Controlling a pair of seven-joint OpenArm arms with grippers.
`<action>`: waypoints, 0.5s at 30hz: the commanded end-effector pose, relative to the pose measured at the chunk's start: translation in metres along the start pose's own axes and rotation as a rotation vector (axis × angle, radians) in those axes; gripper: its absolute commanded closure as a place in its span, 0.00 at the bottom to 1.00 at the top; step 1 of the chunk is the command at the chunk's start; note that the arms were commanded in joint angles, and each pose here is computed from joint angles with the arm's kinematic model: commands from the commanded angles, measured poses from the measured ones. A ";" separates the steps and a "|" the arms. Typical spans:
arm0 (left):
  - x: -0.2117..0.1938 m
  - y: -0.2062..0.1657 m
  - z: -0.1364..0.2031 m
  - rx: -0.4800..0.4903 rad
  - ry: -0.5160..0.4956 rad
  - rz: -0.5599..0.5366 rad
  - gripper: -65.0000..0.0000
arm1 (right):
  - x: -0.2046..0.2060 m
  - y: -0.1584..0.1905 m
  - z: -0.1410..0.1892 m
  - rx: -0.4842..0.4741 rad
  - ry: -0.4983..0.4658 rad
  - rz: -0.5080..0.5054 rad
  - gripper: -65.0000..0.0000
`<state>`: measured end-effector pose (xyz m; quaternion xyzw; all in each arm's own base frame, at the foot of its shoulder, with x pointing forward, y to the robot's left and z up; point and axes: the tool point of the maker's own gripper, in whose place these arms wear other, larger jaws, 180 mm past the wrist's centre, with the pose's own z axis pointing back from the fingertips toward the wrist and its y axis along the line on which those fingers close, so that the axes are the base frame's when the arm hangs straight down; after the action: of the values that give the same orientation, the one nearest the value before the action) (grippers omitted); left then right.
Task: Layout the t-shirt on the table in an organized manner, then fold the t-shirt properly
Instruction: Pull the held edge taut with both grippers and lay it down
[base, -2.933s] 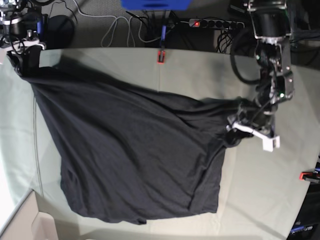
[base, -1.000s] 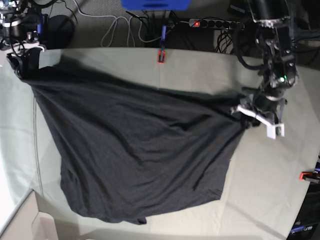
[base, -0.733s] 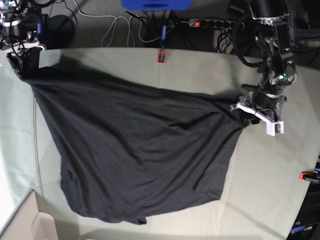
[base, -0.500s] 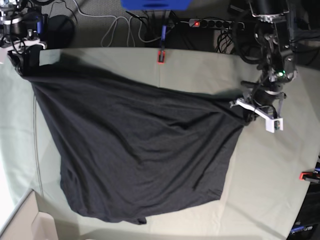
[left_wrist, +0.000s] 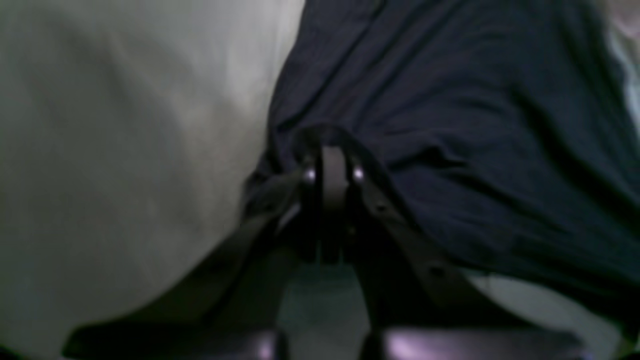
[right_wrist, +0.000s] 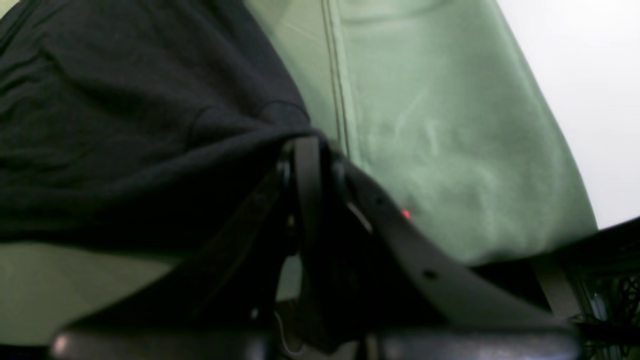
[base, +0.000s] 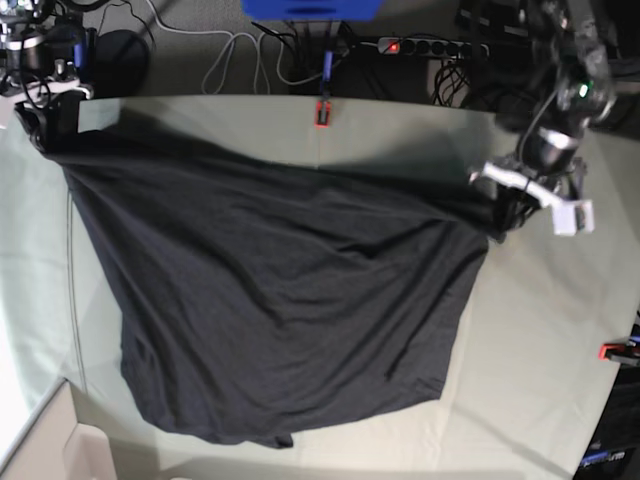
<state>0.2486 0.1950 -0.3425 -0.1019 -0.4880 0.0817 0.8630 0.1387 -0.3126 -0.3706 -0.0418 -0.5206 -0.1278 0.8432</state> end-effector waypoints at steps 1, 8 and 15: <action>0.009 0.006 0.011 0.020 -0.032 -0.015 1.00 | 0.013 -0.005 0.003 -0.007 -0.048 0.007 1.00; 0.003 0.055 0.045 0.166 -0.015 -0.021 1.00 | 0.016 -0.006 0.002 -0.008 -0.056 0.008 1.00; -0.038 0.077 0.046 0.213 0.084 0.035 1.00 | 0.018 -0.019 0.008 -0.048 -0.062 0.008 1.00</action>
<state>0.1801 0.2613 -0.3814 -0.0259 -0.4166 0.1489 0.8964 0.1309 -0.3266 -0.3661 -0.0619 -0.5208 -0.1380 0.8402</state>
